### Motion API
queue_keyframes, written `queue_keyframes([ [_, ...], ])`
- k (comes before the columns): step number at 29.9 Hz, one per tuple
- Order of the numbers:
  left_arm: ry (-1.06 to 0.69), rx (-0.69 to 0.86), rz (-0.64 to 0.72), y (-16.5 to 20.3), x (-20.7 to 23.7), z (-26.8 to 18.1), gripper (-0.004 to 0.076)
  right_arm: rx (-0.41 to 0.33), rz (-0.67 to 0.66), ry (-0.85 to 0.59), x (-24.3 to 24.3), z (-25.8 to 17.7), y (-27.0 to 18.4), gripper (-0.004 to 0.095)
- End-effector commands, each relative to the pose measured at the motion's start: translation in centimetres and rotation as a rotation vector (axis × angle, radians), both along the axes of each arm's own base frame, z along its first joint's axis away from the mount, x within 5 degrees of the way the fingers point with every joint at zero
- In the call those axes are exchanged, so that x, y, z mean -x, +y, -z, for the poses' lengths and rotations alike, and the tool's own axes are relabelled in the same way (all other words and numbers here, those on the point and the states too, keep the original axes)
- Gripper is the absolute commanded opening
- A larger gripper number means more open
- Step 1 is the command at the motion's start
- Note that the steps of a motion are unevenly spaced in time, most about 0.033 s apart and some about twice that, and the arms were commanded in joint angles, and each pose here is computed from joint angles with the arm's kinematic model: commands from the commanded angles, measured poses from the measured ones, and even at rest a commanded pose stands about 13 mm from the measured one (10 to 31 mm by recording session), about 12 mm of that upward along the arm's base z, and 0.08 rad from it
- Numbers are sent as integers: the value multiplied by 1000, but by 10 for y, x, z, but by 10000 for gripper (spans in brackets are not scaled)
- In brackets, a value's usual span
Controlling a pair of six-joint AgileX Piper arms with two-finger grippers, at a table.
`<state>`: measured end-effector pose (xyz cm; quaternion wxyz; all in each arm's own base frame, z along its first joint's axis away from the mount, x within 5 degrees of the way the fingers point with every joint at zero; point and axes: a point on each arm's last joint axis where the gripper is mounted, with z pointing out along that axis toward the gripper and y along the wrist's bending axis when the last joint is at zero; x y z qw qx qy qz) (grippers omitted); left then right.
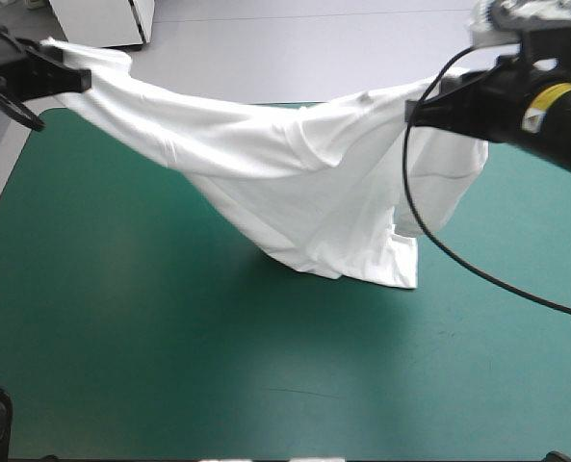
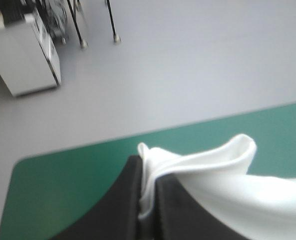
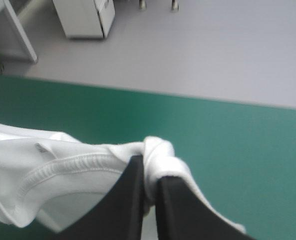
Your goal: Fold the cloth
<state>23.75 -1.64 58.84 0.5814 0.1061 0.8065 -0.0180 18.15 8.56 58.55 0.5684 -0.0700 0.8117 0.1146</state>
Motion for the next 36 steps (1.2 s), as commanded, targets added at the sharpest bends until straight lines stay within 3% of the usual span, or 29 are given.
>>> queue_keyframes([
  [1, -273, 25, -6, 1, 51, -50, -9, -61, 40, -306, 44, -53, -34, -14],
  [8, -536, 84, -6, 1, 90, -85, -9, -118, 66, -610, 91, -95, -64, -14],
  [17, -593, -5, -24, 4, 93, -89, -9, -124, 93, -739, 105, -107, -74, -14],
  [21, -604, -34, -71, 8, 85, -89, -9, -68, 101, -768, 80, -108, -58, -15],
  [24, -541, -43, -81, 8, 60, -78, -9, 5, 107, -734, 40, -100, -35, -15],
  [28, -288, -41, -67, 6, -8, -33, -9, 94, 125, -607, -26, -73, 1, -15],
  [36, 27, -22, -31, 1, -115, 59, -9, 179, 123, -309, -148, 10, 54, -15],
])
